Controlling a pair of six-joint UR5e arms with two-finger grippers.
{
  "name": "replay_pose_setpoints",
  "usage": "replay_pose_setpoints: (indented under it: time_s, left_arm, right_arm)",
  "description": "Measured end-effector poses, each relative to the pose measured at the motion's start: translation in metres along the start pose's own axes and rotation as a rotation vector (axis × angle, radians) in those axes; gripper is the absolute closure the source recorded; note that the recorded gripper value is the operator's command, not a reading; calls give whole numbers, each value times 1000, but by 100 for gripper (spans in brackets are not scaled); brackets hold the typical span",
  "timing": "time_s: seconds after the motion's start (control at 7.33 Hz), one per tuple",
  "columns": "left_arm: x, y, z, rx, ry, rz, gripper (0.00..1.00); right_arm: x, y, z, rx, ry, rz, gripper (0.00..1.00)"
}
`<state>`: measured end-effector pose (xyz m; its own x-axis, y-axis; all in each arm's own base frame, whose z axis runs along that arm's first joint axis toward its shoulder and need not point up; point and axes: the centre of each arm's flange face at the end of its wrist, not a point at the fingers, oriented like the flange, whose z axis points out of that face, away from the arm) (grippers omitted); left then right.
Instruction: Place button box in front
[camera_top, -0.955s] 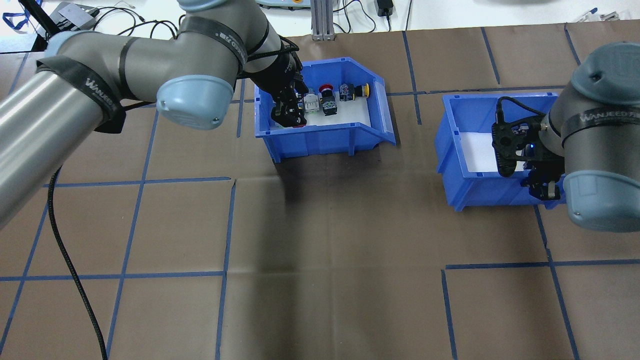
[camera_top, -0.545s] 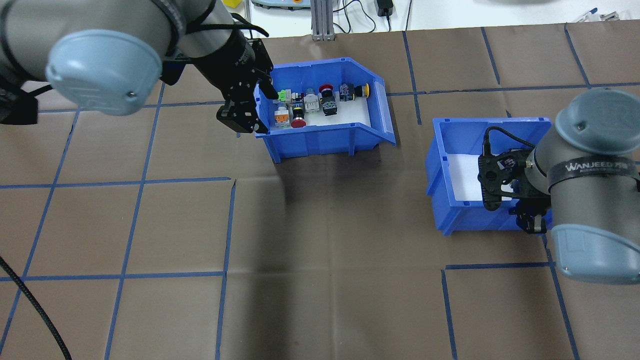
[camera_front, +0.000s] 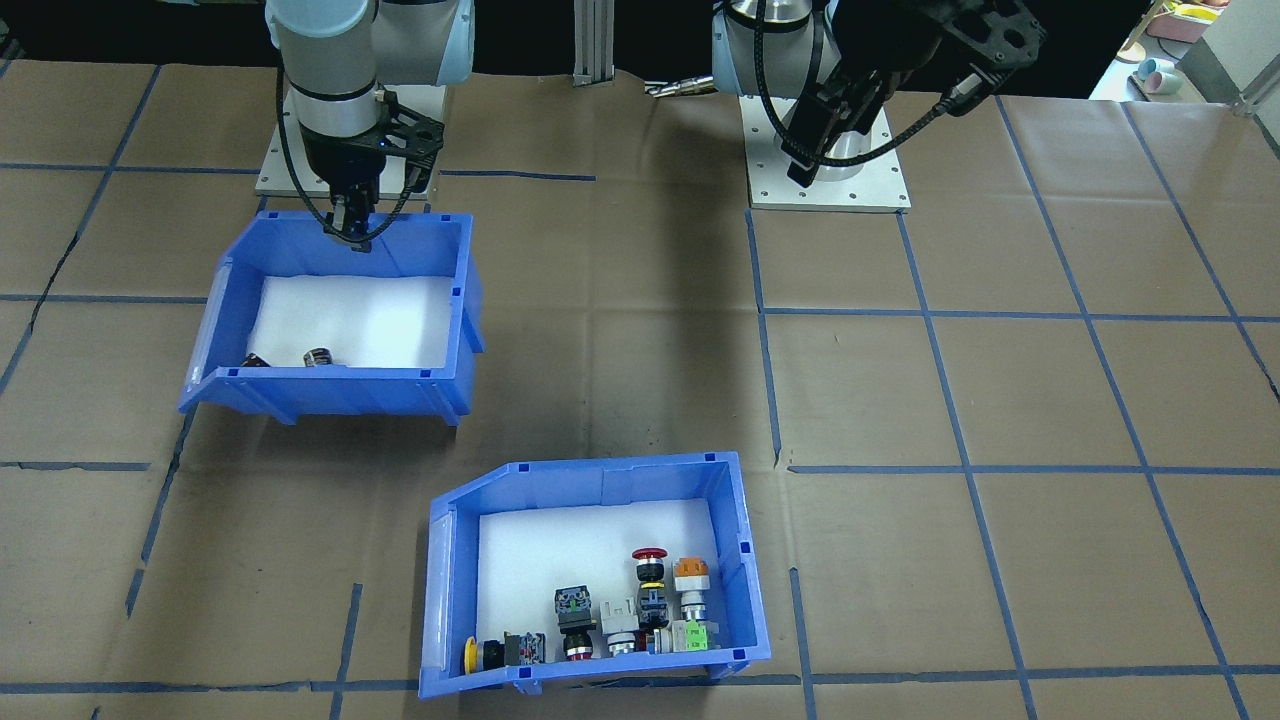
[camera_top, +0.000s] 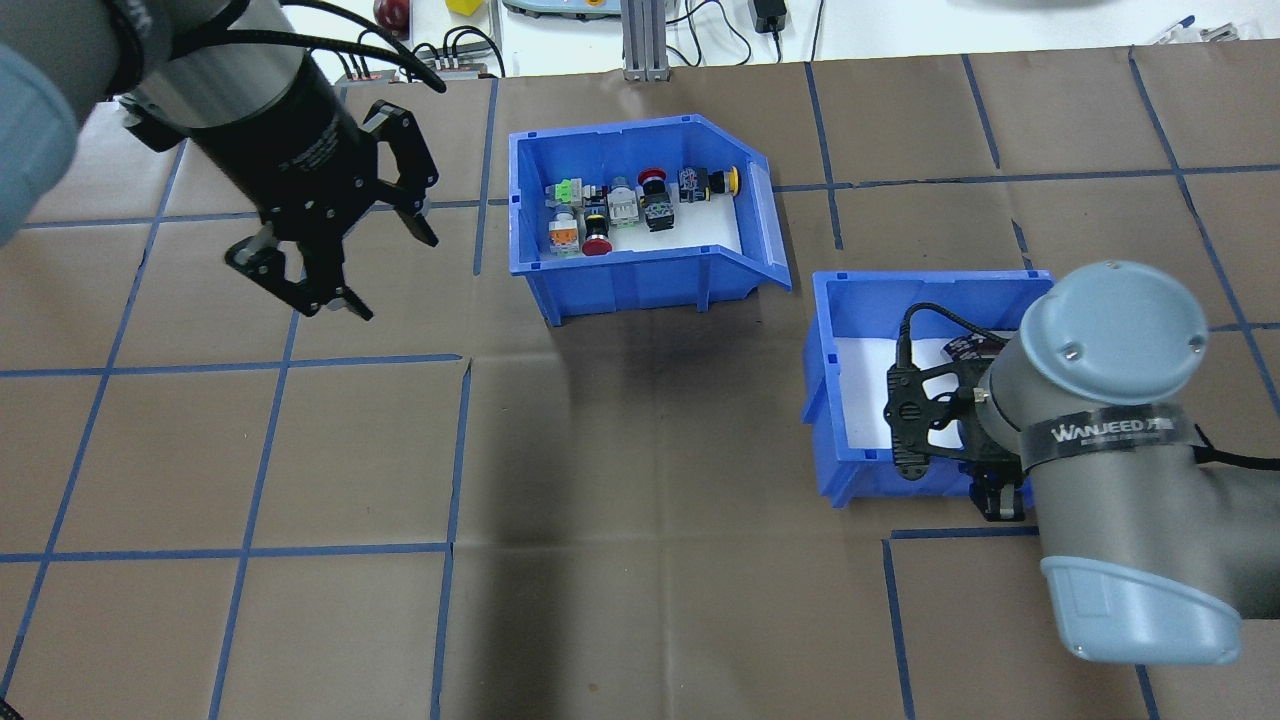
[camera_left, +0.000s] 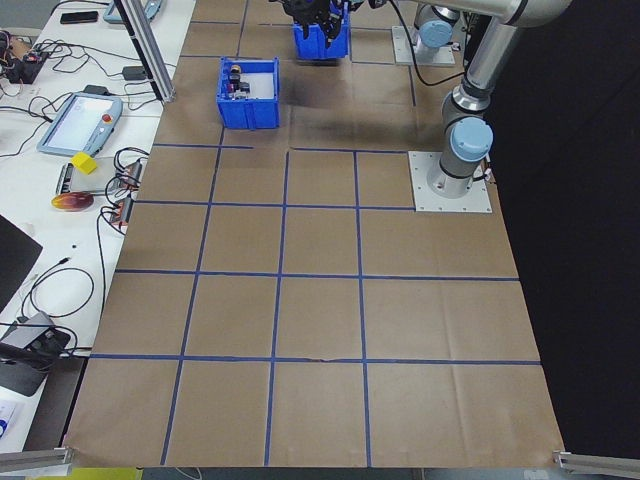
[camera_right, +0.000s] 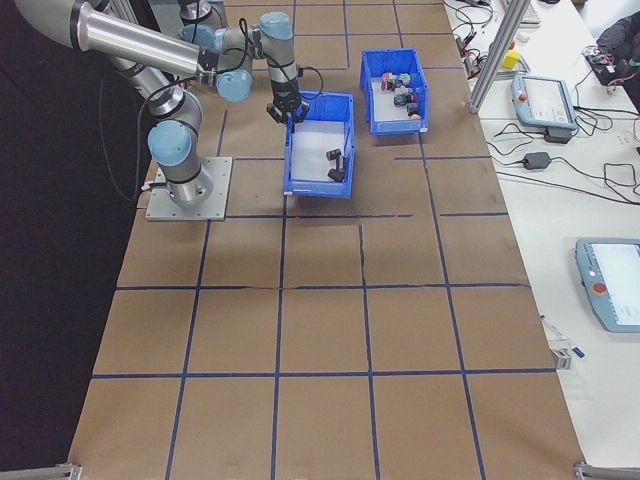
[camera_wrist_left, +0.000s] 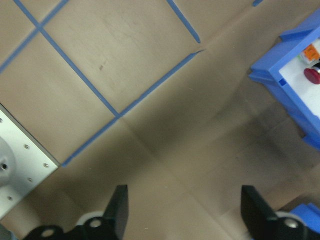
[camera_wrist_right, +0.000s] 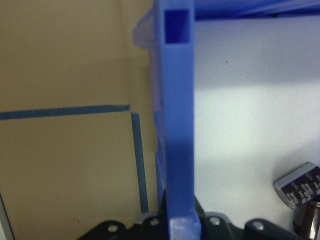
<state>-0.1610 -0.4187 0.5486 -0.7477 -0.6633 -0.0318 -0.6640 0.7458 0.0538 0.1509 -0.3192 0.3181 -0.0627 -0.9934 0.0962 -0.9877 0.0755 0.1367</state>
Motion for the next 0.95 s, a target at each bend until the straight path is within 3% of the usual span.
replay_pose_setpoints:
  time_s: [0.55,0.95]
  left_arm:
    - [-17,13,-4,16,0,656,0]
    - [1,-7,1,84,22,860,0]
  right_arm:
    - [-32,-68,-8,33,53,30,90]
    - [-41,-123,-1,35,62,4,90]
